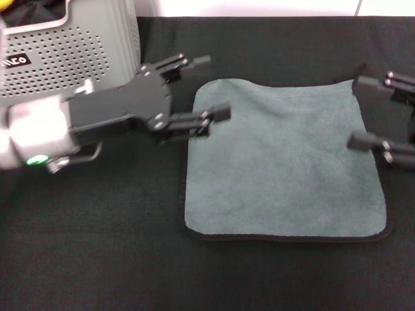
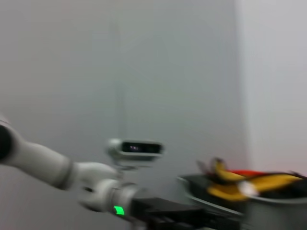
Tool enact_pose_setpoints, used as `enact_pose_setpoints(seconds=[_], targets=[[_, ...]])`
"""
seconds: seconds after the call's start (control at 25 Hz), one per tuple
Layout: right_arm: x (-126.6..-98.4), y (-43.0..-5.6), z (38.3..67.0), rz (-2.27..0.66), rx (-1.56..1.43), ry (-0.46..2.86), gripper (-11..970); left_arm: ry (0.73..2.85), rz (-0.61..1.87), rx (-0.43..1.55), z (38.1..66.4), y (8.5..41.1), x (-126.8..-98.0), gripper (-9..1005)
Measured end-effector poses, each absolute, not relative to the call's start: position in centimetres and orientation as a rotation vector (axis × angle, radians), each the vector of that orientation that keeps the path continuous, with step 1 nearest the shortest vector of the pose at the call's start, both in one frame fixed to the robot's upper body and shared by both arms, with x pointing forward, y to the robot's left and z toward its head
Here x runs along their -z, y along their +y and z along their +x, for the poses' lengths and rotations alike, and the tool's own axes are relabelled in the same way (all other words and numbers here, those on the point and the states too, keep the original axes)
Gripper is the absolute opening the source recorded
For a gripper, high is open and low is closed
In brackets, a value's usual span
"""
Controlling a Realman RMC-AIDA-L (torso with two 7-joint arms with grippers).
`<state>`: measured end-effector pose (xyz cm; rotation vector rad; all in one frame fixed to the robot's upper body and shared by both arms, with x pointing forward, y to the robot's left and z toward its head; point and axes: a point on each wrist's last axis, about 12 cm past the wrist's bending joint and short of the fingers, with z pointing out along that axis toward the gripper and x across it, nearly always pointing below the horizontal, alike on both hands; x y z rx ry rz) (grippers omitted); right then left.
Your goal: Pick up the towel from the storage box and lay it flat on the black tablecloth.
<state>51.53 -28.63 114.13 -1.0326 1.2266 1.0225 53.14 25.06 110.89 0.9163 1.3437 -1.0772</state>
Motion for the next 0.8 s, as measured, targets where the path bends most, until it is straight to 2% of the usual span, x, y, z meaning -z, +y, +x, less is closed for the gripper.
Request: enact_pose_setpoints(seconds=[0.04,0.4,0.8], targets=[[-115.0,-28.4,50.8,-1.092,-1.102,1.179,742,1.322,0.928,1.138,52.2,25.8,-111.4,875],[-116.7,-27.2,49.6,-1.226,-1.247,1.096,740,1.269,1.005,1.331,49.7,26.9,-112.3,875],[-116.7,-27.0,49.5,-1.232,-1.242,1.095,737,1.251,1.021,1.377,49.2,26.5,-112.3,875]])
